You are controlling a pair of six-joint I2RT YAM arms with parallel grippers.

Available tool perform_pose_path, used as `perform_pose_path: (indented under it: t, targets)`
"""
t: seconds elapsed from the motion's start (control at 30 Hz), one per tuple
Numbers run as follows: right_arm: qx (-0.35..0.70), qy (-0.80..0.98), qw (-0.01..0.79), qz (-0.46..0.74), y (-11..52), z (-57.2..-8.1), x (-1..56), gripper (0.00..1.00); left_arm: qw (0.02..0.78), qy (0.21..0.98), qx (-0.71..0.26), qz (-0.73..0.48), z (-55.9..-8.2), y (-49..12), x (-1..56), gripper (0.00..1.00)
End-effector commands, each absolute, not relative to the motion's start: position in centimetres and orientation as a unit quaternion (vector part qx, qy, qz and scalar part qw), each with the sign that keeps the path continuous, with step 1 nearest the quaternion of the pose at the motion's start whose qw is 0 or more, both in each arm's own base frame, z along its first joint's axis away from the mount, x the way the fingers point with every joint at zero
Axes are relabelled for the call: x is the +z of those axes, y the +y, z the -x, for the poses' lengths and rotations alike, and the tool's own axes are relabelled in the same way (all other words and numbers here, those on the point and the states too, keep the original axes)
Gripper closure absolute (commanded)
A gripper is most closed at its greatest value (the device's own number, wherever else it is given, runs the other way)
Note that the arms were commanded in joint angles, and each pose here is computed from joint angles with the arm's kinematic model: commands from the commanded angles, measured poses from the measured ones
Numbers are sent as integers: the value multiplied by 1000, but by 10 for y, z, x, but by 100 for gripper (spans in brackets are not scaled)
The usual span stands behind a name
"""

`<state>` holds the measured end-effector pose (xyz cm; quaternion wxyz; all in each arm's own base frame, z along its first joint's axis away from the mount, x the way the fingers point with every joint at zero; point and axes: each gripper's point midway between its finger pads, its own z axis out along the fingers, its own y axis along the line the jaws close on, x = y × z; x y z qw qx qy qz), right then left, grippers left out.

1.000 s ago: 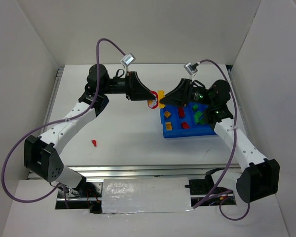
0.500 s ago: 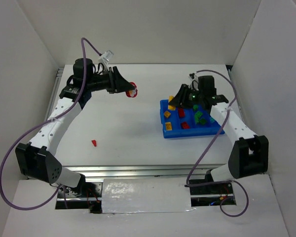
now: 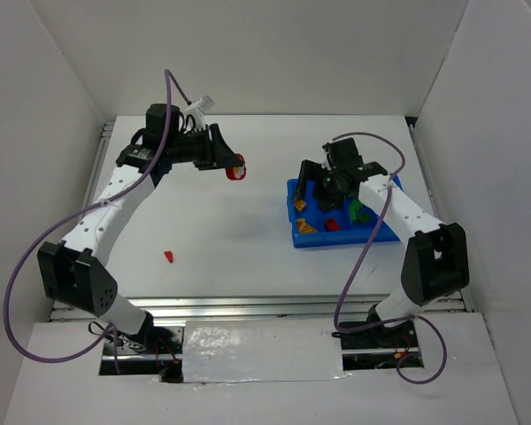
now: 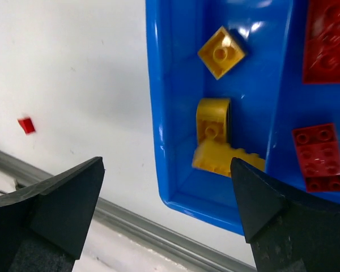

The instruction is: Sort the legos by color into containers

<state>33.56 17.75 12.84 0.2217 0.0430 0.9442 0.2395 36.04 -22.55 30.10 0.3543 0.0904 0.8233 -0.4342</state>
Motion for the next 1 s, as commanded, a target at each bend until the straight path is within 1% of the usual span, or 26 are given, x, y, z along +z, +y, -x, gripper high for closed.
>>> perform_pose_path:
  t: [0.0, 0.07, 0.1, 0.13, 0.17, 0.2, 0.23, 0.27, 0.3, 0.33, 0.37, 0.4, 0.47, 0.5, 0.57, 0.63, 0.67, 0.83, 0.87, 0.93, 0.97]
  targets:
    - [209, 928, 301, -64, 155, -359, 179, 0, 371, 821, -420, -111, -371, -238, 312, 100]
    - [202, 922, 317, -88, 144, -357, 193, 0, 374, 818, -423, -113, -378, -248, 315, 100]
    - [197, 917, 325, -123, 133, -357, 199, 0, 359, 823, -426, -109, -381, -260, 305, 100]
    - [188, 903, 358, -145, 120, -355, 217, 0, 358, 822, -429, -112, -386, -269, 304, 100]
    - [185, 894, 373, -163, 112, -352, 226, 0, 360, 815, -439, -117, -389, -280, 313, 100]
    - [184, 886, 384, -183, 105, -348, 232, 0, 335, 823, -442, -123, -392, -301, 294, 100]
    - [184, 869, 414, -200, 91, -341, 252, 0, 329, 822, -446, -129, -393, -313, 291, 100]
    - [171, 859, 431, -216, 79, -338, 260, 0, 335, 815, -453, -135, -396, -325, 301, 100]
    - [166, 848, 445, -236, 68, -326, 274, 0, 312, 822, -454, -146, -394, -348, 282, 100]
    - [161, 839, 457, -247, 63, -320, 283, 0, 308, 822, -455, -152, -395, -360, 278, 100]
    - [148, 827, 470, -271, 51, -315, 290, 0, 310, 813, -464, -167, -391, -378, 287, 100]
    - [150, 812, 487, -284, 45, -302, 303, 0, 291, 822, -459, -167, -396, -390, 265, 100]
    - [149, 802, 490, -309, 37, -284, 308, 0, 289, 815, -470, -175, -398, -409, 267, 100]
    - [159, 796, 488, -321, 37, -277, 306, 0, 272, 821, -469, -177, -399, -422, 246, 100]
    - [178, 782, 497, -330, 36, -257, 309, 0, 269, 812, -486, -180, -400, -439, 246, 100]
    - [197, 774, 507, -324, 39, -244, 314, 0, 252, 814, -492, -179, -402, -453, 225, 100]
    - [200, 776, 504, -323, 40, -241, 311, 0, 247, 811, -500, -179, -404, -463, 218, 98]
    - [202, 792, 485, -312, 44, -228, 304, 0, 247, 807, -506, -175, -410, -485, 205, 76]
    - [200, 794, 485, -307, 44, -227, 303, 0, 245, 809, -505, -173, -411, -487, 199, 66]
    - [188, 797, 487, -304, 40, -221, 305, 0, 246, 805, -512, -172, -412, -490, 200, 57]
    - [182, 797, 490, -302, 38, -219, 306, 0, 245, 807, -510, -169, -414, -491, 196, 47]
